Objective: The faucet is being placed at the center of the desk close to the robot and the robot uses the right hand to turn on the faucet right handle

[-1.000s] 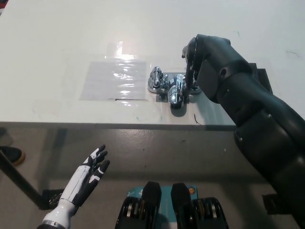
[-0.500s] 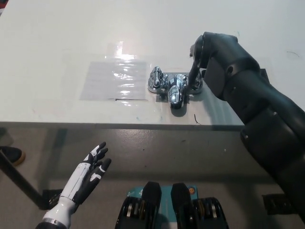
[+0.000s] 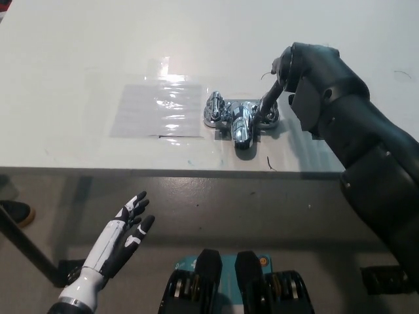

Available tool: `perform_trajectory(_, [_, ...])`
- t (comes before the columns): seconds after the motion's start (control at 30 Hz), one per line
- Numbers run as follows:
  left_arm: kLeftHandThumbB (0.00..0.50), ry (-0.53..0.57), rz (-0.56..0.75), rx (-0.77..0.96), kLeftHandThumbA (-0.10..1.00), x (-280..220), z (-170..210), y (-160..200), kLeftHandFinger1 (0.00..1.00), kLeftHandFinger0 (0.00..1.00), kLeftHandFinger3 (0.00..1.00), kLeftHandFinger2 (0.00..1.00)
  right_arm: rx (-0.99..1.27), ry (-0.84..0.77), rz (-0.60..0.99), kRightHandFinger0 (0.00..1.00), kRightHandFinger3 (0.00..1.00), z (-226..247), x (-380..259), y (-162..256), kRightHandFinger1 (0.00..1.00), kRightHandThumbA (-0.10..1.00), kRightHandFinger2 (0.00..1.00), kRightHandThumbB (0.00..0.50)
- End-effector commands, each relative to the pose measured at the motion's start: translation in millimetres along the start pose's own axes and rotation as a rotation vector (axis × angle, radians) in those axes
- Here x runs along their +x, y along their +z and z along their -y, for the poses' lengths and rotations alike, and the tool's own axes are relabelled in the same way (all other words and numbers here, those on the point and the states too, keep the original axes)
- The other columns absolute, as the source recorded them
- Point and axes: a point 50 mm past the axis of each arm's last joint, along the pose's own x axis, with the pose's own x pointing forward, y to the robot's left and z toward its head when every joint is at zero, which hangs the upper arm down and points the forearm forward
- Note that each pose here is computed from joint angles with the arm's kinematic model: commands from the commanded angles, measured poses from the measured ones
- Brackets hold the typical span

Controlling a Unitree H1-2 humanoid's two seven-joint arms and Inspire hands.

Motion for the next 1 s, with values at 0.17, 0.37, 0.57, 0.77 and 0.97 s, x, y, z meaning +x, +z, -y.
perform_trajectory(0.17, [0.416, -0.007, 0.055, 0.031, 0.89, 5, -8, 11, 1.0, 1.0, 1.0, 1.0, -0.031, -0.082, -0.015, 1.0, 1.0, 21, -4, -9, 1.0, 1.0, 1.0, 0.23])
perform_trajectory(0.37, [0.426, -0.008, 0.057, 0.026, 0.89, 6, -9, 13, 1.0, 1.0, 1.0, 1.0, -0.075, -0.06, -0.029, 1.0, 1.0, 20, -3, -11, 1.0, 0.81, 1.0, 0.278])
perform_trajectory(0.57, [0.419, -0.007, 0.061, 0.026, 0.88, 7, -10, 13, 1.0, 1.0, 1.0, 1.0, -0.1, -0.106, -0.026, 1.0, 1.0, 23, -3, -14, 1.0, 0.44, 1.0, 0.286])
perform_trajectory(0.77, [0.424, -0.005, 0.058, 0.02, 0.88, 6, -9, 13, 1.0, 1.0, 1.0, 1.0, -0.04, -0.141, -0.024, 1.0, 1.0, 31, -5, -15, 1.0, 0.27, 1.0, 0.267])
perform_trajectory(0.97, [0.416, -0.004, 0.063, 0.03, 0.89, 7, -9, 13, 1.0, 1.0, 1.0, 1.0, -0.084, -0.126, -0.047, 1.0, 1.0, 39, -8, -19, 1.0, 0.32, 1.0, 0.275])
